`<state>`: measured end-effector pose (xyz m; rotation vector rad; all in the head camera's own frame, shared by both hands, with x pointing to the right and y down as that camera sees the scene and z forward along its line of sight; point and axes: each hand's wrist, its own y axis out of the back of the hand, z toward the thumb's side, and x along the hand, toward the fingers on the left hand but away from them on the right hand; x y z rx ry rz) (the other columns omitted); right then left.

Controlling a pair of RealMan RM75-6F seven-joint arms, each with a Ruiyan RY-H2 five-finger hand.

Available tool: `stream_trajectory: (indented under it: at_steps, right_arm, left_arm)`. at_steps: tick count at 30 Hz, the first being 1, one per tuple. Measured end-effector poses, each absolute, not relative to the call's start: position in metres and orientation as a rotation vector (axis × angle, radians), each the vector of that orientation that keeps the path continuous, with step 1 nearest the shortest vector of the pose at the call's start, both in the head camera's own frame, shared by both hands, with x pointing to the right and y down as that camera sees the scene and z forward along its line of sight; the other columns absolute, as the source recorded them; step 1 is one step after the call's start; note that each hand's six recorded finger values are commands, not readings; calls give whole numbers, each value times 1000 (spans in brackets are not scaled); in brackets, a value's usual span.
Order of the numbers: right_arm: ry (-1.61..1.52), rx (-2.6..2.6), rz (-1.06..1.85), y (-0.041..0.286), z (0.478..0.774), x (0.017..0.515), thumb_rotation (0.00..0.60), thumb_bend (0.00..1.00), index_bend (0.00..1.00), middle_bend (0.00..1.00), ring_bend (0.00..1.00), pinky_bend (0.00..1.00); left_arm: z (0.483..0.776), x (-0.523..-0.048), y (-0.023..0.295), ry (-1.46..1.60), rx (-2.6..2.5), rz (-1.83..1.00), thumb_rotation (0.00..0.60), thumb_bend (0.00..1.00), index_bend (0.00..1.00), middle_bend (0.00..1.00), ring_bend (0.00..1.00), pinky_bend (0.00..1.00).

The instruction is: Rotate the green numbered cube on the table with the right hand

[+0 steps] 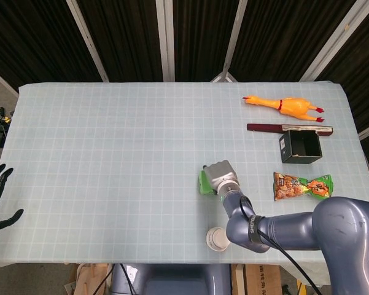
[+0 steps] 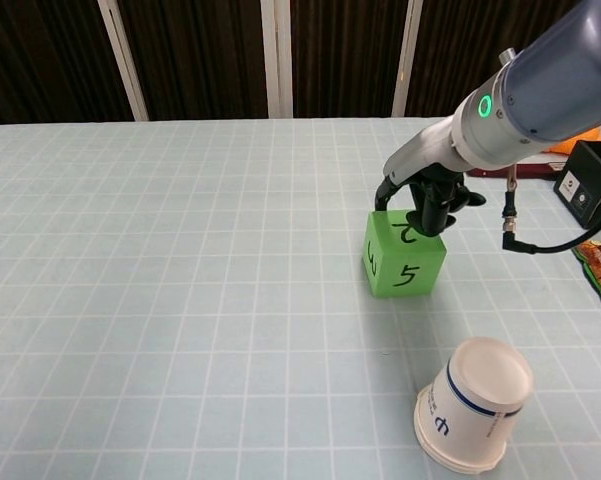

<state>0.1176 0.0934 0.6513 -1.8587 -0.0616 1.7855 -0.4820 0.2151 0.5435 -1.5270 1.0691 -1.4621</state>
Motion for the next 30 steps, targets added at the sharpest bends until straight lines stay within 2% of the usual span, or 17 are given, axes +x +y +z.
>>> stream_trajectory:
  at_steps: [30]
  right_arm:
    - [126,-1868,1714,129,625,98,600,780,190,835,867,763]
  left_arm:
    - [542,-483,215,1074,-1527,-1460,600,268,0,0,0,12]
